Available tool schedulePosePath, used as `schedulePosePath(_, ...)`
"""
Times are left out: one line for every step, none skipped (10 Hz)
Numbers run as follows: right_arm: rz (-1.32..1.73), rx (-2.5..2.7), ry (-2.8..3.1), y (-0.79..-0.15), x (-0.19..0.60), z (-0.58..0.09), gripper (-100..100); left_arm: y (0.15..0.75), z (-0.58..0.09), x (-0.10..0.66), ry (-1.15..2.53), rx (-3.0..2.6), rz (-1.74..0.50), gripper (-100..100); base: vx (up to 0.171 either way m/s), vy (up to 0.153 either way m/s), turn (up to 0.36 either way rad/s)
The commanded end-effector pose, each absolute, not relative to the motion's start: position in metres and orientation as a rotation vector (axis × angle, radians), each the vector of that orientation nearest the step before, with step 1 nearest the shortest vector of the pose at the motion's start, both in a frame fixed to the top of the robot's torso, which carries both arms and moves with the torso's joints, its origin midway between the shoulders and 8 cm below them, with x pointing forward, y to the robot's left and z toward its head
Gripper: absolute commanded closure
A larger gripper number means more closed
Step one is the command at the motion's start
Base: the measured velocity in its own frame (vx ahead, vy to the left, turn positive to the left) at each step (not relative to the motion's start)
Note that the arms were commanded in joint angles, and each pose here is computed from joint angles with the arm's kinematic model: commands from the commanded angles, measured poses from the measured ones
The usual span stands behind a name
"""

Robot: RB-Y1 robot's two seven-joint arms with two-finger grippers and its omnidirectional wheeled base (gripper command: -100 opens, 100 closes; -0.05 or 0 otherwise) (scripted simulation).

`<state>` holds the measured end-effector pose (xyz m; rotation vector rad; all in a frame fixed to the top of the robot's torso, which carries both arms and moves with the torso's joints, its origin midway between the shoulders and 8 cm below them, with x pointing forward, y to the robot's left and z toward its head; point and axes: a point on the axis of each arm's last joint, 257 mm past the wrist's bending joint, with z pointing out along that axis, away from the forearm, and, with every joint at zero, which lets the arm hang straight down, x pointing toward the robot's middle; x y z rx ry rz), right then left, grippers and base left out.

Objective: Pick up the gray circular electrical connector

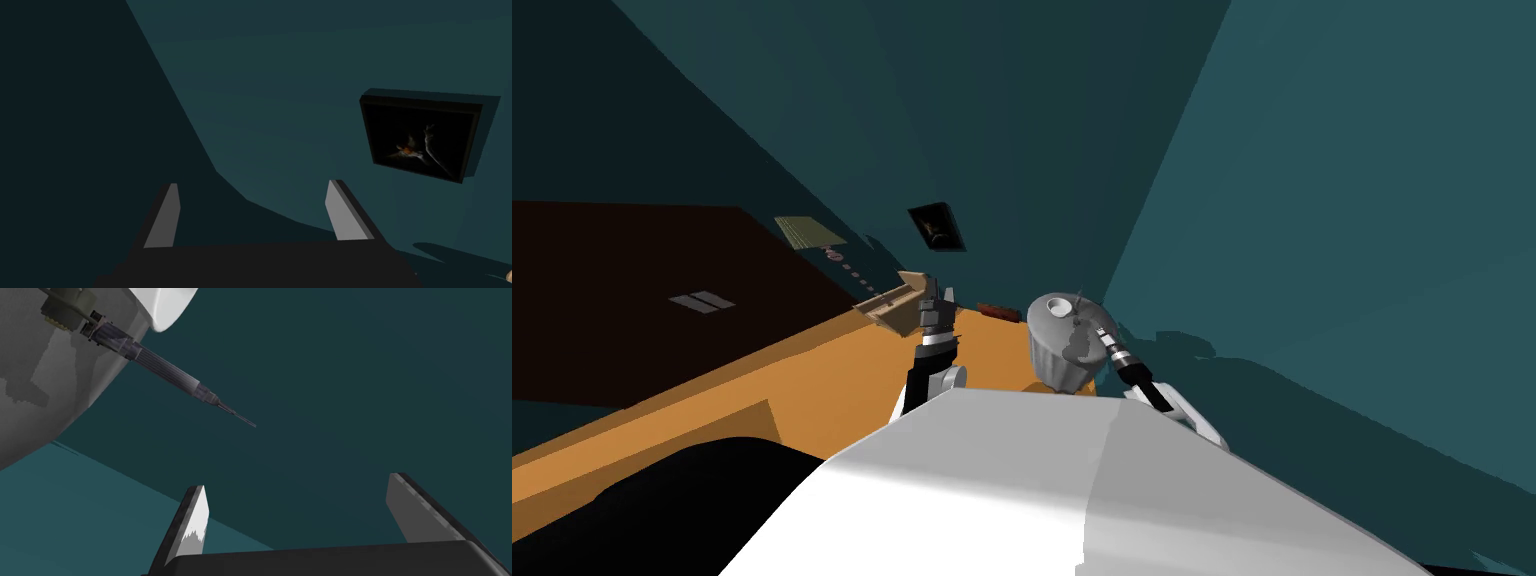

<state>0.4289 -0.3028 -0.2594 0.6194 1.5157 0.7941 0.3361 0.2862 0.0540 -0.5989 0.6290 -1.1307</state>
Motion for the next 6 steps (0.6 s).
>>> schedulePosePath(0.71,0.576,1.613,-0.312,0.426,-0.288,-100,0.286,0.054,0.336,0.629,-0.599,-1.131,0,-0.028,0.021,0.304)
schedulePosePath(0.662,0.542,1.666,-0.318,0.426,-0.304,-100,0.286,0.054,0.336,0.629,-0.599,-1.131,0,-0.037,0.032,0.349)
schedulePosePath(0.649,0.549,1.681,-0.323,0.423,-0.312,-100,0.286,0.054,0.336,0.629,-0.599,-1.131,0,-0.034,0.022,0.103)
schedulePosePath(0.593,0.511,1.736,-0.332,0.422,-0.328,-100,0.286,0.054,0.336,0.629,-0.599,-1.131,0,-0.037,0.033,0.208)
schedulePosePath(0.541,0.467,1.784,-0.34,0.421,-0.341,-100,0.286,0.054,0.336,0.629,-0.599,-1.131,0,-0.042,0.04,0.338)
schedulePosePath(0.525,0.483,1.804,-0.346,0.417,-0.352,-100,0.286,0.054,0.336,0.629,-0.599,-1.131,0,-0.029,0.024,0.116)
